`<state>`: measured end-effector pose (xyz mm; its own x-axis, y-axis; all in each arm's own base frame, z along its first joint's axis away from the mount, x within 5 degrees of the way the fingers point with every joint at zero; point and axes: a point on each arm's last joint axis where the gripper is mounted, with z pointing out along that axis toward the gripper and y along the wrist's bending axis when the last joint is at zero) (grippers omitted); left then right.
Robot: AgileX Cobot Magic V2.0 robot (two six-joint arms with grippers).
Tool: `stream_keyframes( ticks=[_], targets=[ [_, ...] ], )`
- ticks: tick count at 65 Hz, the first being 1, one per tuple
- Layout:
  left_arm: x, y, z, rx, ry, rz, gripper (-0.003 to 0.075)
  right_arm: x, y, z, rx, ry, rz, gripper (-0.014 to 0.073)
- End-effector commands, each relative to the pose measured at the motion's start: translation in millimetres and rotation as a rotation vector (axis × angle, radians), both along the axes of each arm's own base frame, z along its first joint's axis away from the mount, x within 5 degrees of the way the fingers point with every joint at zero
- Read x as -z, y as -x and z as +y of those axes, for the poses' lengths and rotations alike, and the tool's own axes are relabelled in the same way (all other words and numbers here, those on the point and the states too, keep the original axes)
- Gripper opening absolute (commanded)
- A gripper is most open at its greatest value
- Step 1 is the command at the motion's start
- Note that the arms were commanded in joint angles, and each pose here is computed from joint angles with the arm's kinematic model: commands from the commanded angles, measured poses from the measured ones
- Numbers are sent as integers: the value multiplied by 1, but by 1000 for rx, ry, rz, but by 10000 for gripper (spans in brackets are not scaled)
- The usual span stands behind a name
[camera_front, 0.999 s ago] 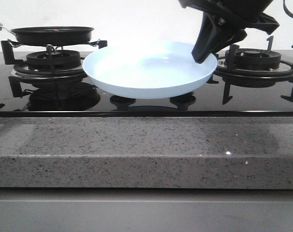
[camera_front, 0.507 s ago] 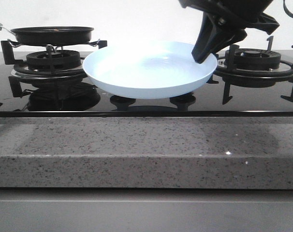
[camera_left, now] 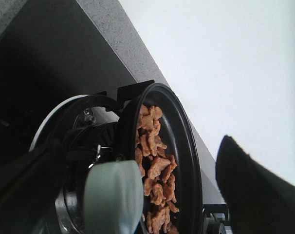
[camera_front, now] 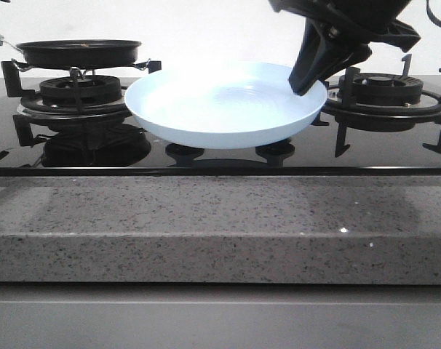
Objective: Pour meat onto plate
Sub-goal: 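Lift the frying pan with the left gripper over the held blue plate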
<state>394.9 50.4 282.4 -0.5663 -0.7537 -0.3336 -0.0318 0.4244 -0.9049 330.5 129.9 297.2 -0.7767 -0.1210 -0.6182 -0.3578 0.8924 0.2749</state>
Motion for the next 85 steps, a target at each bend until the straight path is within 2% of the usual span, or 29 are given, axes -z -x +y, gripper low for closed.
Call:
stream_keyframes(
  ticks=[1, 9, 15, 21, 27, 47, 60, 66, 73, 85],
  targets=[
    [-31, 3, -3, -2, 32, -95, 517, -24, 2, 0, 12, -41, -98, -118],
    [-31, 3, -3, -4, 31, -95, 338, -24, 2, 0, 12, -41, -98, -118],
    [-31, 3, -3, -4, 31, -95, 232, -24, 2, 0, 12, -41, -98, -118],
    [-31, 3, -3, -4, 31, -95, 153, -24, 2, 0, 12, -41, -98, -118],
    [-31, 3, -3, -4, 31, -95, 106, -24, 2, 0, 12, -41, -98, -118],
    [-40, 7, 0, 7, 101, -132, 91, -24, 2, 0, 12, -41, -98, -118],
    [-54, 16, 4, 39, 139, -183, 19, -24, 2, 0, 12, -41, -98, -118],
    [-68, 24, 1, 45, 124, -221, -21, -24, 2, 0, 12, -41, -98, -118],
    [-88, 36, -3, 53, 100, -272, -20, -24, 2, 0, 12, -41, -98, -118],
    [-115, 64, -17, 83, -16, -391, -20, -24, 2, 0, 12, -41, -98, -118]
  ],
)
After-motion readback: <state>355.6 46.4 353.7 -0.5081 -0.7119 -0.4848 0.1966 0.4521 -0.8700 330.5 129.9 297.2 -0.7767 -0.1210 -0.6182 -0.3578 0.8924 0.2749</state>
